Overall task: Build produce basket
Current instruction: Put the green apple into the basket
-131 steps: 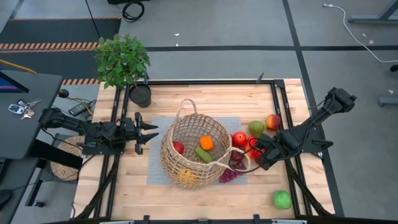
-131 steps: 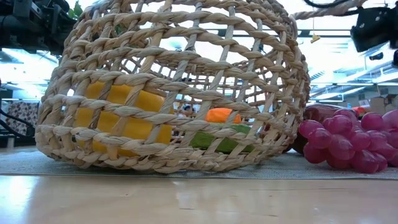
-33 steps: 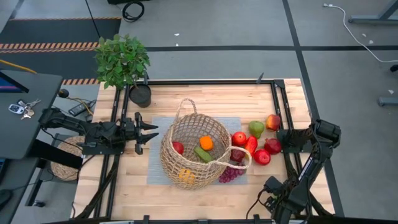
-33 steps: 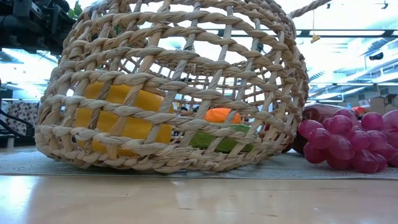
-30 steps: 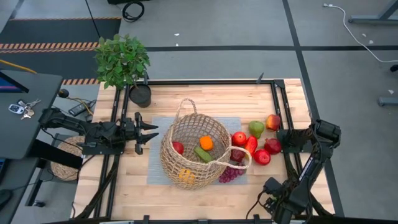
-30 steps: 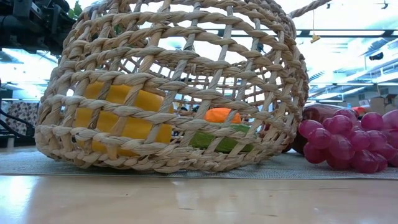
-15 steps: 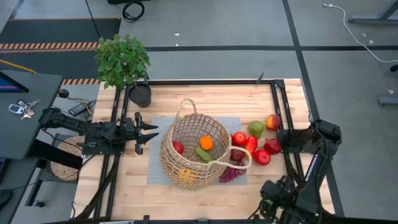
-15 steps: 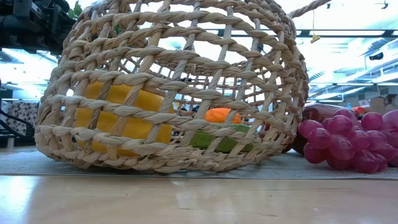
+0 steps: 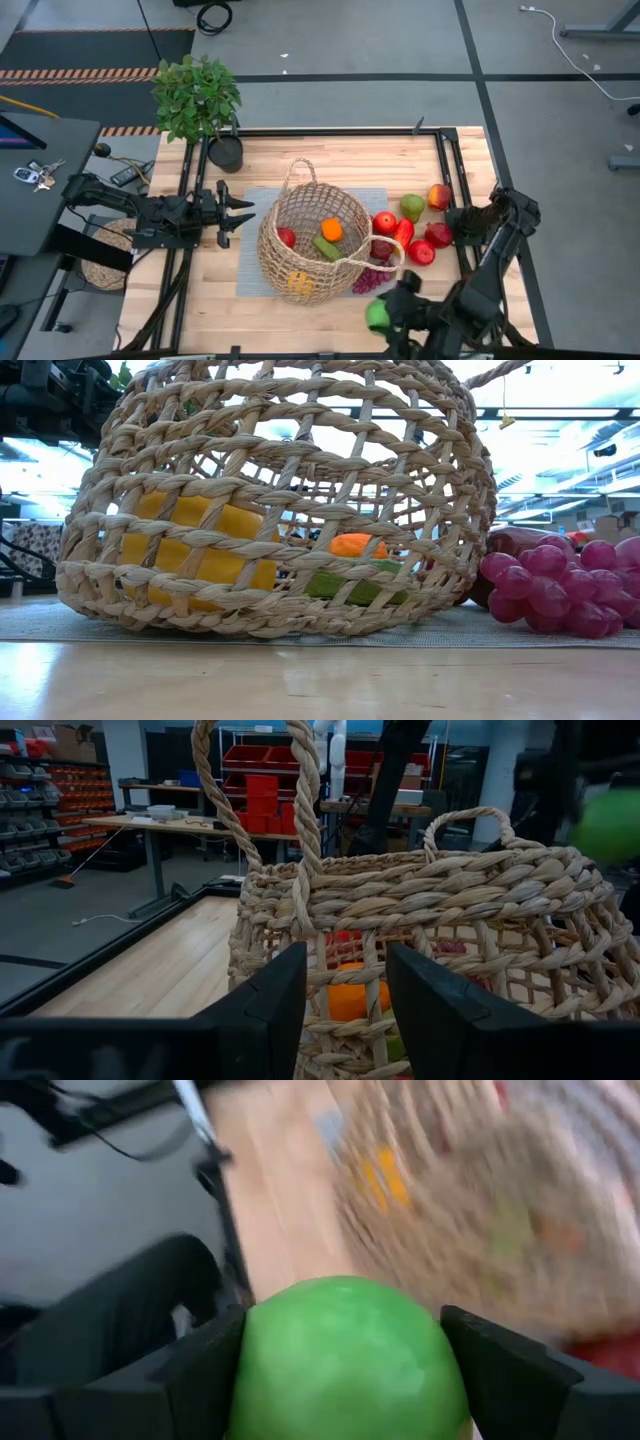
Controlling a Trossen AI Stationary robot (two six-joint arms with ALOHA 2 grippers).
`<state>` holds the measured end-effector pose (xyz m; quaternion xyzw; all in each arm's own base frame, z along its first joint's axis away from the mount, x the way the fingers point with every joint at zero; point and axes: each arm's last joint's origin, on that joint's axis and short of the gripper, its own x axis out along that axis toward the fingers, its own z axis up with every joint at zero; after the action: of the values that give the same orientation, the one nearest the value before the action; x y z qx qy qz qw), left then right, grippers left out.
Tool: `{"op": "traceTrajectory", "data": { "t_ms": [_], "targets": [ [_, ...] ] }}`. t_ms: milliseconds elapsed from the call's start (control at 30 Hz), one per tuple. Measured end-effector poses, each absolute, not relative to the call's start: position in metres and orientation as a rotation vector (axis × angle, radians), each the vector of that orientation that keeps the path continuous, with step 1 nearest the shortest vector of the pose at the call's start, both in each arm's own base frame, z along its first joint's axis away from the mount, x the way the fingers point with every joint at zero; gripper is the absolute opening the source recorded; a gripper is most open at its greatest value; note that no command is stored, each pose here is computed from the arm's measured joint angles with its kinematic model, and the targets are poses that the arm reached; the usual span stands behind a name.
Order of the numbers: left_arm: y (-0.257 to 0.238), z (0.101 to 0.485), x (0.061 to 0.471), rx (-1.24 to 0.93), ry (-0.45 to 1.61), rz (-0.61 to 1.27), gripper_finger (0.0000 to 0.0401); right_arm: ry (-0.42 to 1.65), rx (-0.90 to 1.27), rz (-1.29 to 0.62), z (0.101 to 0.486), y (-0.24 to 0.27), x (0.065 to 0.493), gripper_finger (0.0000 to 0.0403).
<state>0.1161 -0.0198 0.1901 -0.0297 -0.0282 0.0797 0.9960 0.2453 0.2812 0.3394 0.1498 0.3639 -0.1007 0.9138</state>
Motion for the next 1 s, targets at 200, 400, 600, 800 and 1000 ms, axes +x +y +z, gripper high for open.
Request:
{"op": "traceTrajectory", "data": {
  "t_ms": [200, 400, 600, 800, 1000],
  "targets": [
    [-0.02, 0.19, 0.116, -0.059, -0.056, 0.16, 0.015, 0.639, 0.214, -0.126, 0.373, 0.263, 0.276, 0.0323],
    [-0.02, 0.19, 0.116, -0.059, -0.057, 0.16, 0.0145, 0.625, 0.142, -0.152, 0.384, 0.235, 0.3, 0.0323],
    [-0.02, 0.19, 0.116, -0.059, -0.056, 0.16, 0.015, 0.674, 0.126, -0.141, 0.383, 0.208, 0.32, 0.0323],
    [-0.02, 0.19, 0.116, -0.059, -0.057, 0.159, 0.0146, 0.689, 0.081, -0.159, 0.383, 0.185, 0.334, 0.0323],
    [-0.02, 0.19, 0.116, -0.06, -0.057, 0.159, 0.0147, 0.693, 0.046, -0.205, 0.383, 0.161, 0.346, 0.0323]
  ]
}}
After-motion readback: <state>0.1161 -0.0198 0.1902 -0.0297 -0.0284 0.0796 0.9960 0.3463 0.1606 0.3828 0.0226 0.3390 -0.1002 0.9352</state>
